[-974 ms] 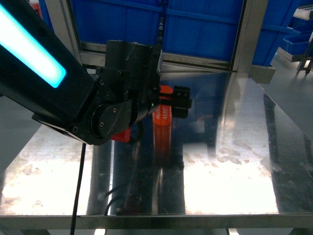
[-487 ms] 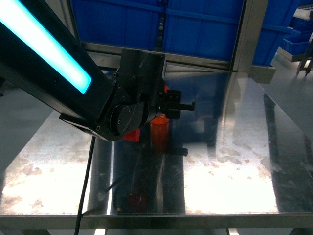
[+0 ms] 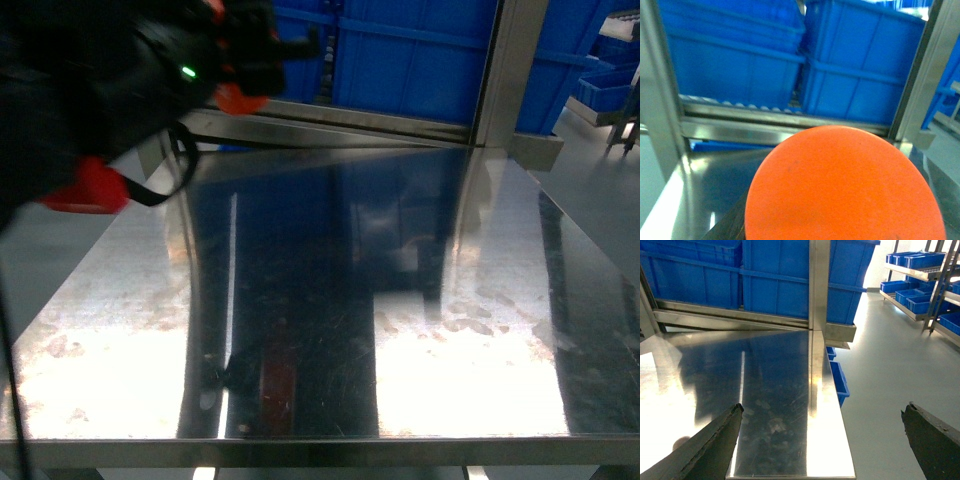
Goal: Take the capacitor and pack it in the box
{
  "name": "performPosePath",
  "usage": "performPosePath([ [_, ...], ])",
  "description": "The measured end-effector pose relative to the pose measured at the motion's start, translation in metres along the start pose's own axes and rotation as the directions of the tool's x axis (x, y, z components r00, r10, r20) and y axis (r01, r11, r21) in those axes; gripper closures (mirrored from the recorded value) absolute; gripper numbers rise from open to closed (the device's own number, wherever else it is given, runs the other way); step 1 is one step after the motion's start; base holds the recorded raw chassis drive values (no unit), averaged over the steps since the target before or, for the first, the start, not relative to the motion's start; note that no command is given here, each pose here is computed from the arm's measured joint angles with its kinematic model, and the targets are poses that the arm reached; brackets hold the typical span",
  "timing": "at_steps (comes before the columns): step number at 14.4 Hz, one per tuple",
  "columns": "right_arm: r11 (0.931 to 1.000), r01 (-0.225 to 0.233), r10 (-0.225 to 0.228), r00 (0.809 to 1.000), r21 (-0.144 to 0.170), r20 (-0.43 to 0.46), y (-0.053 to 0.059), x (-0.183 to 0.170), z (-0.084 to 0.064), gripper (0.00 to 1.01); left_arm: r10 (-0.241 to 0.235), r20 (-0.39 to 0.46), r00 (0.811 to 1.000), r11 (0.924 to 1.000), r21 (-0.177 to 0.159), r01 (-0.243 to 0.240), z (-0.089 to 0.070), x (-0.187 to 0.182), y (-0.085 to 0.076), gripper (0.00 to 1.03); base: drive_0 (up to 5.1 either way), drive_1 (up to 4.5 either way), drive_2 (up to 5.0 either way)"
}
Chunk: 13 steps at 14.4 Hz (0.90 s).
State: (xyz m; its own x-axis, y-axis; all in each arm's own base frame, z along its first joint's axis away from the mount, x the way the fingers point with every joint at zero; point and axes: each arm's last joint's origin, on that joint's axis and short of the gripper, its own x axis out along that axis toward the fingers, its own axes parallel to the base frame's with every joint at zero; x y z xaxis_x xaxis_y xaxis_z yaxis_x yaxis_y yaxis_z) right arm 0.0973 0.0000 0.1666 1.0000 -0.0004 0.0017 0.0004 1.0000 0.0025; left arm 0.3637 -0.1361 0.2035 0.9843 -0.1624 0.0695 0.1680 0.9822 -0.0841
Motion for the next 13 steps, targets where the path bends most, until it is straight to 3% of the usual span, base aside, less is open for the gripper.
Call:
performPosePath([
  [1, 1.0, 0.0, 0.0, 1.0, 0.0, 0.0, 0.0, 0.0, 0.0, 0.03, 0.036, 0.046, 0.998, 0.9993, 0.002, -0.036, 0.014, -0.027, 0.016, 0.59, 0.0, 0.0, 0.0],
  [3, 1.0, 0.0, 0.0, 1.0, 0.0, 0.0, 0.0, 0.0, 0.0, 0.03, 0.111, 0.031, 0.993, 0.9935, 0.02, -0.112, 0.021, -0.078, 0.043, 0.59, 0.0, 0.0, 0.0],
  [7, 1.0, 0.0, 0.0, 1.0, 0.0, 0.0, 0.0, 0.0, 0.0, 0.03, 0.132, 0.064, 0.989, 0.9908, 0.02, -0.134, 0.034, -0.109, 0.052, 0.59, 0.0, 0.0, 0.0],
  [9, 1.0, 0.0, 0.0, 1.0, 0.0, 0.001, 0.0, 0.0, 0.0, 0.03, 0.129, 0.19, 0.973, 0.9915, -0.009, -0.129, 0.062, -0.126, 0.053, 0.59, 0.0, 0.0, 0.0],
  [10, 1.0, 0.0, 0.0, 1.0, 0.0, 0.0, 0.0, 0.0, 0.0, 0.03, 0.128, 0.169, 0.977, 0.9915, -0.003, -0.13, 0.059, -0.124, 0.053, 0.59, 0.0, 0.0, 0.0],
  [11, 1.0, 0.0, 0.0, 1.0, 0.0, 0.0, 0.0, 0.0, 0.0, 0.03, 0.142, 0.054, 0.988, 0.989, 0.035, -0.144, 0.049, -0.122, 0.054, 0.59, 0.0, 0.0, 0.0],
  [12, 1.0, 0.0, 0.0, 1.0, 0.0, 0.0, 0.0, 0.0, 0.0, 0.03, 0.152, -0.053, 0.987, 0.9863, 0.073, -0.148, 0.041, -0.133, 0.059, 0.59, 0.0, 0.0, 0.0],
  [13, 1.0, 0.0, 0.0, 1.0, 0.0, 0.0, 0.0, 0.0, 0.0, 0.03, 0.172, -0.05, 0.984, 0.9829, 0.076, -0.168, 0.037, -0.156, 0.07, 0.59, 0.0, 0.0, 0.0],
])
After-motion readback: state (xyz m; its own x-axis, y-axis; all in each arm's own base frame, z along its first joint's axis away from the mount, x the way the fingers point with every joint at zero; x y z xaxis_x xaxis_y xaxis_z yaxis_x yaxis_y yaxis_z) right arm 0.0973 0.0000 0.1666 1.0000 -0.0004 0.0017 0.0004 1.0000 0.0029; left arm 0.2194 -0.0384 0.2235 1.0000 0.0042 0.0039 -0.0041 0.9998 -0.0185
